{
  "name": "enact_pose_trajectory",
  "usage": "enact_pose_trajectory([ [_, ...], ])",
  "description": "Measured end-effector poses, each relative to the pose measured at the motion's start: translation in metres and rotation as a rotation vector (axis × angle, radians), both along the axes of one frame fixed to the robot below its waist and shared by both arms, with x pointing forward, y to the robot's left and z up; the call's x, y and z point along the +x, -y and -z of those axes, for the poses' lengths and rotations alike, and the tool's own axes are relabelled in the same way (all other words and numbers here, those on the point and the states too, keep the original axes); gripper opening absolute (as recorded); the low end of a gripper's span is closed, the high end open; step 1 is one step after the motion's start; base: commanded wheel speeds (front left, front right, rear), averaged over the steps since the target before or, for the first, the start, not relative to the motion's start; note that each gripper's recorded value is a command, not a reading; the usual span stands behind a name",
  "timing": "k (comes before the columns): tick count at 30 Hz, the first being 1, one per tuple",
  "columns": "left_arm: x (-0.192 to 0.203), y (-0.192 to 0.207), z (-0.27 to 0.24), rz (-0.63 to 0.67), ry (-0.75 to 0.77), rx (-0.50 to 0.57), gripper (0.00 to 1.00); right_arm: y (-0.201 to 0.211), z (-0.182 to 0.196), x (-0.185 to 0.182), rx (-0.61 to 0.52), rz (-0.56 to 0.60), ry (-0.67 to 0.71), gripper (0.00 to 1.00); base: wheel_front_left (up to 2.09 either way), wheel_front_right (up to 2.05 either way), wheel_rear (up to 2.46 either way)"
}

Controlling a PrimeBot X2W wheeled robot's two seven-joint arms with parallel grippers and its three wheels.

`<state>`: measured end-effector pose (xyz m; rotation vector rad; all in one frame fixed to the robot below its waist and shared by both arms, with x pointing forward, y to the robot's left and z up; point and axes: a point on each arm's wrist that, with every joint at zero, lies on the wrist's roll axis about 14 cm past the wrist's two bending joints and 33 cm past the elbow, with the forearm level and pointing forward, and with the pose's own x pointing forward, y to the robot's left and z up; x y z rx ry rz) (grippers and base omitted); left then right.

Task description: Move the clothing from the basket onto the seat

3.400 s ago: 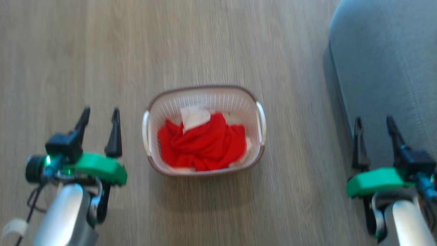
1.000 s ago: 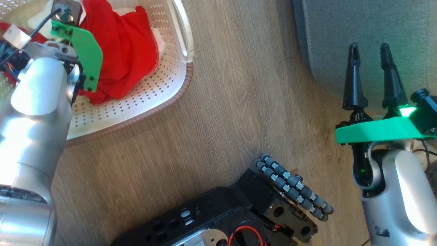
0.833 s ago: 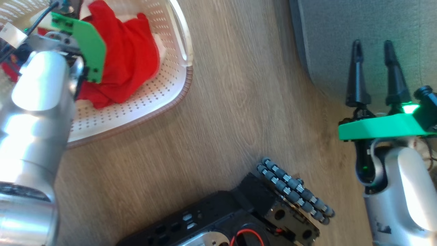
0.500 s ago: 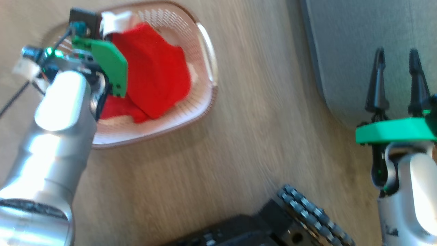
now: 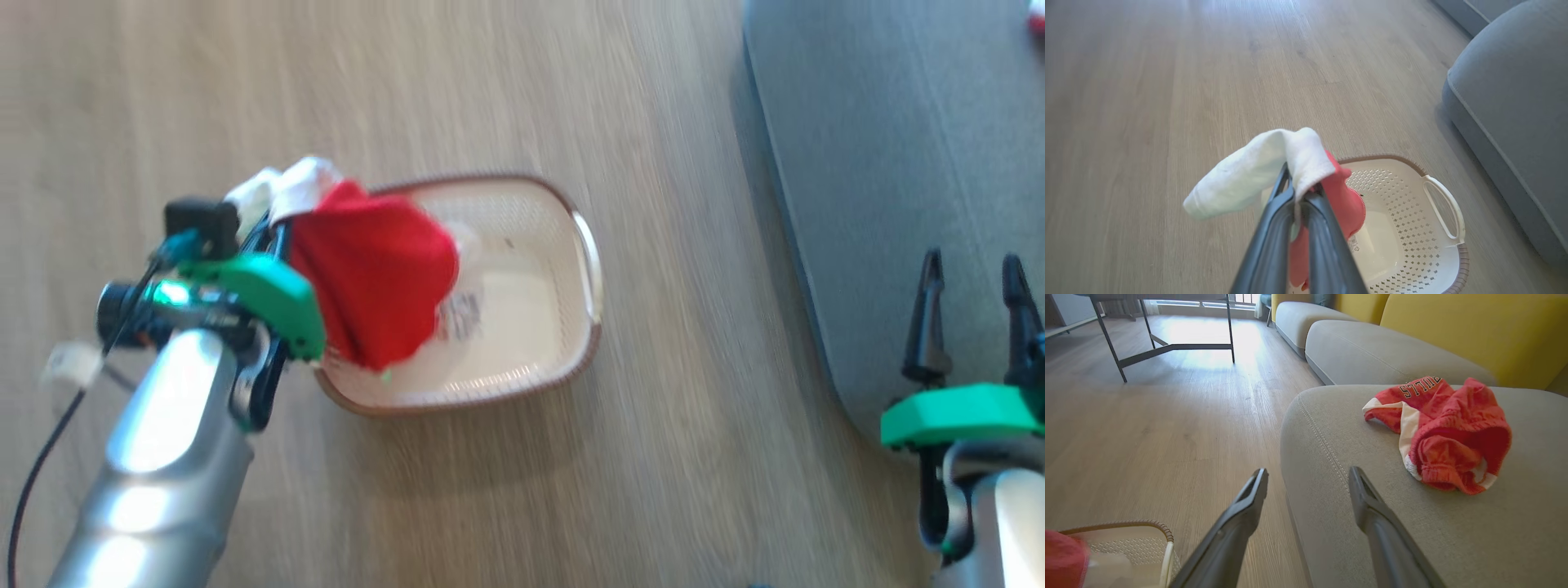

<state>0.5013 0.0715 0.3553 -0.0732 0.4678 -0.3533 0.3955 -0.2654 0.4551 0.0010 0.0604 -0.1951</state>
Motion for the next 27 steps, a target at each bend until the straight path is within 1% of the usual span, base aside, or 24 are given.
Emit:
enact_pose_trajectory([
  [5, -0.023, -0.037, -0.048, -0.123, 0.116, -0.021, 0.0, -0.006, -0.022, -0.014, -0.003, -0.016, 0.055, 1.0, 0.0, 0.0, 0.0],
  [9, -0.052, -0.058, -0.074, -0.174, 0.177, -0.015, 0.0, -0.009, -0.034, -0.027, -0.009, -0.026, 0.084, 1.0, 0.0, 0.0, 0.0],
  [16, -0.097, -0.091, -0.111, -0.222, 0.262, 0.027, 0.0, -0.02, -0.047, -0.048, -0.027, -0.06, 0.117, 1.0, 0.0, 0.0, 0.0],
  [21, -0.125, -0.115, -0.125, -0.257, 0.304, 0.066, 0.0, -0.02, -0.053, -0.062, -0.042, -0.076, 0.133, 1.0, 0.0, 0.0, 0.0],
  [27, -0.136, -0.125, -0.134, -0.265, 0.331, 0.084, 0.0, -0.019, -0.053, -0.066, -0.061, -0.1, 0.129, 1.0, 0.0, 0.0, 0.0],
])
